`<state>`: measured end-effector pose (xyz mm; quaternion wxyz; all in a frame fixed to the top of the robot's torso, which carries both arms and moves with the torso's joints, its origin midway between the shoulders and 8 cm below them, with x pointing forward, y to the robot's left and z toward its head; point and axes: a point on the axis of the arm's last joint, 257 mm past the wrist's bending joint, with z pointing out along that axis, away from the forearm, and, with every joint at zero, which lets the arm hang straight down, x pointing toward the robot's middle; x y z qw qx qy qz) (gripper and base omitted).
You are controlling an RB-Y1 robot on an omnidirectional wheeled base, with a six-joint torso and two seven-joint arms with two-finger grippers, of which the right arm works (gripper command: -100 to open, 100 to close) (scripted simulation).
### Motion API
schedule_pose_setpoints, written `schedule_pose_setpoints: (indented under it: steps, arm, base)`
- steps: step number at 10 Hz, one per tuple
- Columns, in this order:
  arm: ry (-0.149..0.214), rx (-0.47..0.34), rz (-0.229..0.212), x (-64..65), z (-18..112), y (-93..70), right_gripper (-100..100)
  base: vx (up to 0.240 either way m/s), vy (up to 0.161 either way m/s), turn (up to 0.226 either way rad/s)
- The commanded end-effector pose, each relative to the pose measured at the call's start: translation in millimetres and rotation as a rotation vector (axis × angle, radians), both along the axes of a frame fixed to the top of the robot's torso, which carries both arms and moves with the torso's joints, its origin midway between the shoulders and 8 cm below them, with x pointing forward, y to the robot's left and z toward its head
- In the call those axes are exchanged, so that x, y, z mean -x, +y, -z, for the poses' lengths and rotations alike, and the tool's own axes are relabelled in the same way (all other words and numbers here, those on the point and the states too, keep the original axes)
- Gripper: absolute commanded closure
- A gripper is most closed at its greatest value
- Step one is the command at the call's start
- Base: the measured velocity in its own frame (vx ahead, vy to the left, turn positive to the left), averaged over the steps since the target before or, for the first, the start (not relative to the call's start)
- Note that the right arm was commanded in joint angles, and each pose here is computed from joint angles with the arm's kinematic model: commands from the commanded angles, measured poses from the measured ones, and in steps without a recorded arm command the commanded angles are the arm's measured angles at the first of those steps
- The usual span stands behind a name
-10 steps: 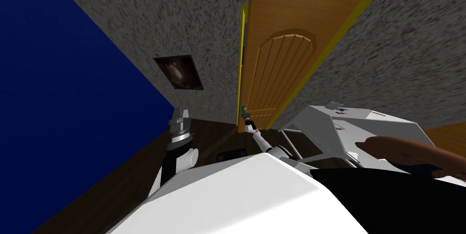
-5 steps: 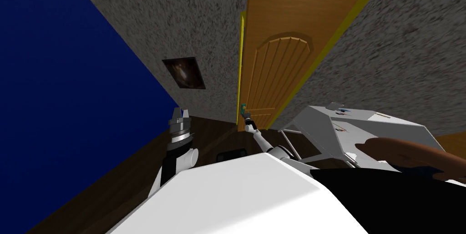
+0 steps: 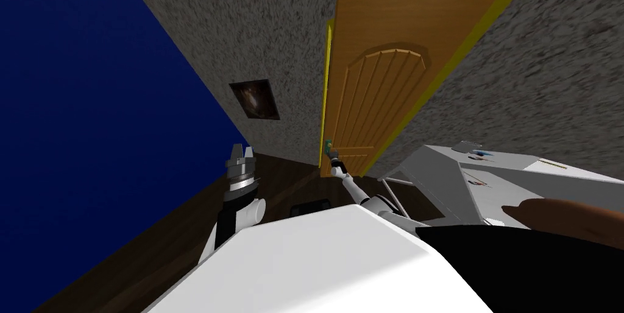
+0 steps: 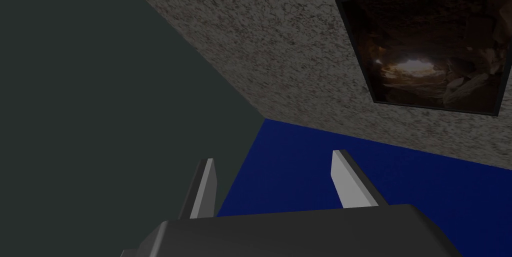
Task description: Pull the door open
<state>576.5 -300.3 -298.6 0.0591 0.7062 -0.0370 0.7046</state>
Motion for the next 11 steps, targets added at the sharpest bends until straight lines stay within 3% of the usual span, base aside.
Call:
schedule_pose_setpoints:
  steps: [1, 2, 4, 6, 7, 8, 11]
  arm:
    - [-0.001, -0.004, 0.030, 4.1, 0.9, -28.4, -100]
    - [-0.001, -0.004, 0.030, 4.1, 0.9, -28.4, -100]
    - [-0.003, -0.004, 0.073, 12.1, -0.2, -70.2, -100]
    - [-0.006, -0.003, 0.095, 16.7, -1.9, -91.8, -100]
    - [-0.004, -0.003, 0.087, 13.5, -0.5, -81.5, -100]
    - [-0.004, -0.003, 0.087, 13.5, -0.5, -81.5, 100]
    - [-0.004, -0.003, 0.087, 13.5, -0.5, -81.5, 100]
  base:
    - [0.186, 0.061, 0.139]
    - [0.139, 0.026, 0.080]
    - [0.130, 0.015, 0.174]
    - [0.146, 0.003, 0.131]
    - [0.056, -0.001, 0.023]
    - [-0.006, -0.004, -0.038]
    - [-0.015, -0.006, 0.001]
